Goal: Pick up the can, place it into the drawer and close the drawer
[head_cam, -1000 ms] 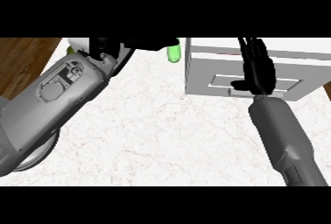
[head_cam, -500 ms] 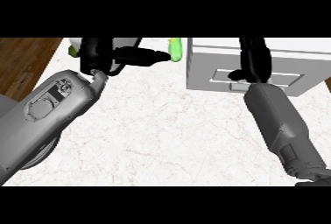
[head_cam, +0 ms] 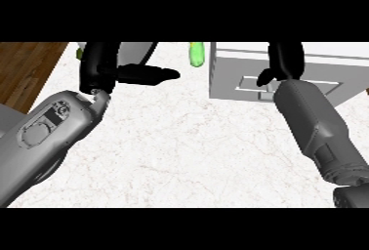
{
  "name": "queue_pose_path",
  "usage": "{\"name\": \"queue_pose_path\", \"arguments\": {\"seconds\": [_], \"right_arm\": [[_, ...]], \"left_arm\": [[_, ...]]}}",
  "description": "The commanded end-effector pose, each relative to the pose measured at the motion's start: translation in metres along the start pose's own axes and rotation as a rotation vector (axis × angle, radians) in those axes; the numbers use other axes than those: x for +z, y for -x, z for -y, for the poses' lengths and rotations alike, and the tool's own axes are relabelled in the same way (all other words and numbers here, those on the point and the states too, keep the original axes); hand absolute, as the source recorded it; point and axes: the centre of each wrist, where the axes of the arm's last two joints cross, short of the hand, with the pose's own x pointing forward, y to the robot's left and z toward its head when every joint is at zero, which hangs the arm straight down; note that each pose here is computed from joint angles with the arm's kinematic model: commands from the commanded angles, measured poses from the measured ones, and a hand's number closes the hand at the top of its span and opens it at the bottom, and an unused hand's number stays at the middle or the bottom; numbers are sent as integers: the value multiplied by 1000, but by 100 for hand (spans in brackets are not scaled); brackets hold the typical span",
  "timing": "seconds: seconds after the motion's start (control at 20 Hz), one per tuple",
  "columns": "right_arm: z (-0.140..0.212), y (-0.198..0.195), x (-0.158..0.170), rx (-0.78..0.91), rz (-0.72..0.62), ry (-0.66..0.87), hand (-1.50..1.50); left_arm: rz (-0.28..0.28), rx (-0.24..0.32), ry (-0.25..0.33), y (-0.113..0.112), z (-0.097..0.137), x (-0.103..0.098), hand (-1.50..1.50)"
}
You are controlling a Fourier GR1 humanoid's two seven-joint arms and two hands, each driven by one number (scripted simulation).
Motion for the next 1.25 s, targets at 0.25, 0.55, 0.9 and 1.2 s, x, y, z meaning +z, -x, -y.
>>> {"name": "queue_pose_path", "arguments": {"seconds": [0.25, 0.55, 0.9, 1.2], "right_arm": [[6, -36, -15, -252, 37, 67, -150], [20, -46, -30, -490, -6, 87, -150], [29, -71, -40, -800, -70, 96, -150], [23, -49, -35, -880, -68, 77, -150]], "left_arm": [[15, 2, 16, 7, -9, 11, -150], [-2, -3, -25, 16, -15, 14, -150], [-17, 4, -27, 25, -33, 16, -150], [-18, 10, -41, 37, -26, 23, -150]]}}
